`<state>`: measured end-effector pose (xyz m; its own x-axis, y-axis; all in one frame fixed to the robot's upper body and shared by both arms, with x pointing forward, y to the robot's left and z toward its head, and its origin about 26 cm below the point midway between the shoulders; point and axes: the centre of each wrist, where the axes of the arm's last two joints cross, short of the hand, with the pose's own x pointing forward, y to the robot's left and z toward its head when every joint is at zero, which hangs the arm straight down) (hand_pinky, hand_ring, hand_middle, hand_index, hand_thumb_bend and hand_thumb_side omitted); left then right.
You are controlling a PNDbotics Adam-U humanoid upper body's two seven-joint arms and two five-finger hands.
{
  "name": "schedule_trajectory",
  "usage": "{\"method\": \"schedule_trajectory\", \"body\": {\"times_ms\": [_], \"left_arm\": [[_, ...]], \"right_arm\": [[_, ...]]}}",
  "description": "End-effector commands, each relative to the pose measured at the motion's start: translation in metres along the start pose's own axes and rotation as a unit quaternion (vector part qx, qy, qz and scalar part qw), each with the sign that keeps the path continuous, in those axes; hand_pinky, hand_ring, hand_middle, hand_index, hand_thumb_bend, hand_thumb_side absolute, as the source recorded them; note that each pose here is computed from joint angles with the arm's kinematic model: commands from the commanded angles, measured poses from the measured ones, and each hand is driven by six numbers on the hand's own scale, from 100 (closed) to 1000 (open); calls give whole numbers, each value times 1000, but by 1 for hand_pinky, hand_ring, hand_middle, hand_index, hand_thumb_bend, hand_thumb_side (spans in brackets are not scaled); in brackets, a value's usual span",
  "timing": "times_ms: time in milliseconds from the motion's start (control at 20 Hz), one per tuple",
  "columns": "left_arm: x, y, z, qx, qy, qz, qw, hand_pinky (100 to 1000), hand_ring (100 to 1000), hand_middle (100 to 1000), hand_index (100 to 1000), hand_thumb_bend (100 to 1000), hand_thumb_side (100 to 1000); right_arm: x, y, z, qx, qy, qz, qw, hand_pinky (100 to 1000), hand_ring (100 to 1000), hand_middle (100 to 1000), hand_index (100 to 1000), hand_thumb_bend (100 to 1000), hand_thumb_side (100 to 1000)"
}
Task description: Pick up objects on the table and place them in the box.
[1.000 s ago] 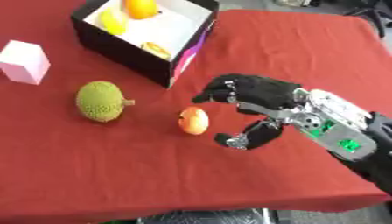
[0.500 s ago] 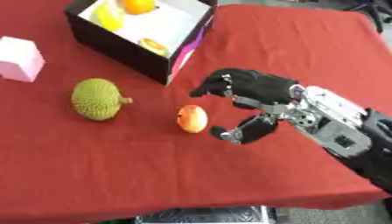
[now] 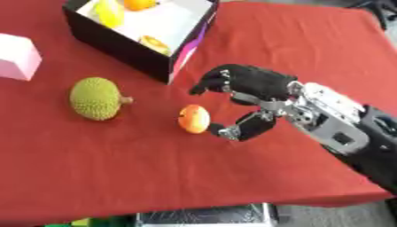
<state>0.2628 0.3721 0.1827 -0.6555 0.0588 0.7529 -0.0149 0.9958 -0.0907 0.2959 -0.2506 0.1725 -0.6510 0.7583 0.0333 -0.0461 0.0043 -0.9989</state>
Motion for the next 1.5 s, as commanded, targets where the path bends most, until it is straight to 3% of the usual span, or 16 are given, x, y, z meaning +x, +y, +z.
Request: {"method": "schedule_trajectory", "body": {"times_ms": [50, 900, 1500], "left_arm": [[7, -2, -6, -13, -13, -7, 1000, 794, 880, 798, 829, 100, 661], [6, -5, -7, -18, -13, -7, 1000, 798, 878, 797, 830, 100, 666], [6, -7, -9, -24, -15, -4, 1000, 801, 877, 797, 831, 100, 666]], "right_arm": [[-4, -4, -1, -5, 2, 16, 1000, 927, 872, 705, 857, 311, 237], [-19, 21, -7, 10, 18, 35, 999, 918, 866, 687, 846, 330, 280], [-23, 22, -11, -29, 30, 9, 999, 895, 828, 609, 762, 178, 220]]}}
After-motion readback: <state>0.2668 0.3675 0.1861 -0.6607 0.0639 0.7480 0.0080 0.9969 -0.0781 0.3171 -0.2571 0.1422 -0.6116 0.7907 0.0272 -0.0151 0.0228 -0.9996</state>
